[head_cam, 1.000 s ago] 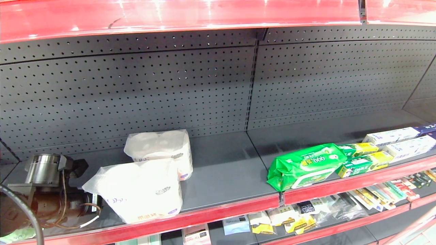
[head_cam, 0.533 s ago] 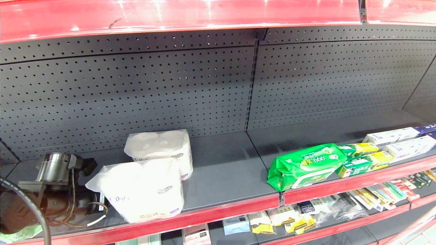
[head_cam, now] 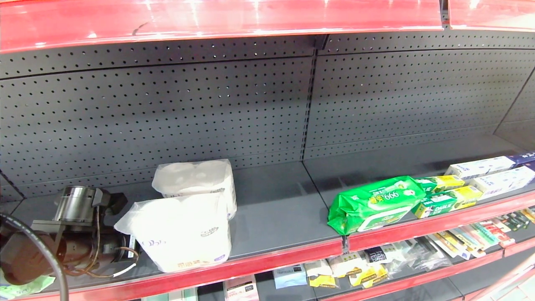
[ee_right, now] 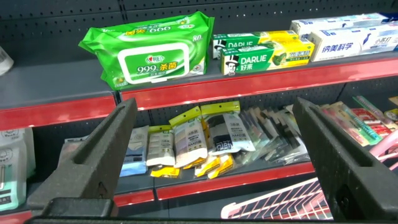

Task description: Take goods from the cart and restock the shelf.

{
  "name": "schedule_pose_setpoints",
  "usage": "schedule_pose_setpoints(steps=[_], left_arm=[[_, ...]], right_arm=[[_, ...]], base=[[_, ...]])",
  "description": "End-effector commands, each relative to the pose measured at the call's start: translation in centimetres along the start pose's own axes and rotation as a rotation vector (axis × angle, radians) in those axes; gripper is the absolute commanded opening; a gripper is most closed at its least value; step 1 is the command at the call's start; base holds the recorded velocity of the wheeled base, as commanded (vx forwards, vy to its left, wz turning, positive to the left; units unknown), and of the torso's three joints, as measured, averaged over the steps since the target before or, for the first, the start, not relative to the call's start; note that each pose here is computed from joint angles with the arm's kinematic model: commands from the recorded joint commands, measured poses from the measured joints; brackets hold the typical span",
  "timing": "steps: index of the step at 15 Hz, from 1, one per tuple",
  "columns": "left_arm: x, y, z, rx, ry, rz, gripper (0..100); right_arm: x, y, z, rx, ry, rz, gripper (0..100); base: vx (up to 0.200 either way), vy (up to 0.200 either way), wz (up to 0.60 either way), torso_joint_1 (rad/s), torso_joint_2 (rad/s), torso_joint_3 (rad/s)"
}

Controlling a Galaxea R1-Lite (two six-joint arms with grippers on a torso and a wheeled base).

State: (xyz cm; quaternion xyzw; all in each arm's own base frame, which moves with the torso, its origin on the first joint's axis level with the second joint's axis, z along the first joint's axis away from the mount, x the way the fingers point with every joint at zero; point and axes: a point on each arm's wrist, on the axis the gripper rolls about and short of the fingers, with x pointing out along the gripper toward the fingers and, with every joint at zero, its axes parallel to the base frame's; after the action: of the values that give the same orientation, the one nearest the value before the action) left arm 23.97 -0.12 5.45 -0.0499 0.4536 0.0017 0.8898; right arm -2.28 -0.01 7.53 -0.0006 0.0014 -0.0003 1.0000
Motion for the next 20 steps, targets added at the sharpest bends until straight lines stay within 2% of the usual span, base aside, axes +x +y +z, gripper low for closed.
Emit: schedule_pose_setpoints(steps=[1,20], left_arm=[[-0.01,-0.09,0.07,0.002,-0.003,-0.002,100],[-0.21,-0.38,0.00,0.012,-0.007,-0.010,100]], right_arm=[[0.00,0.00,0.04,0.000,0.000,0.001,100],[0.00,0.00,0.04,0.000,0.000,0.001,100]], base=[[0.000,0.000,0.00,0.000,0.00,0.000],[0.000,0.000,0.00,0.000,0.00,0.000]])
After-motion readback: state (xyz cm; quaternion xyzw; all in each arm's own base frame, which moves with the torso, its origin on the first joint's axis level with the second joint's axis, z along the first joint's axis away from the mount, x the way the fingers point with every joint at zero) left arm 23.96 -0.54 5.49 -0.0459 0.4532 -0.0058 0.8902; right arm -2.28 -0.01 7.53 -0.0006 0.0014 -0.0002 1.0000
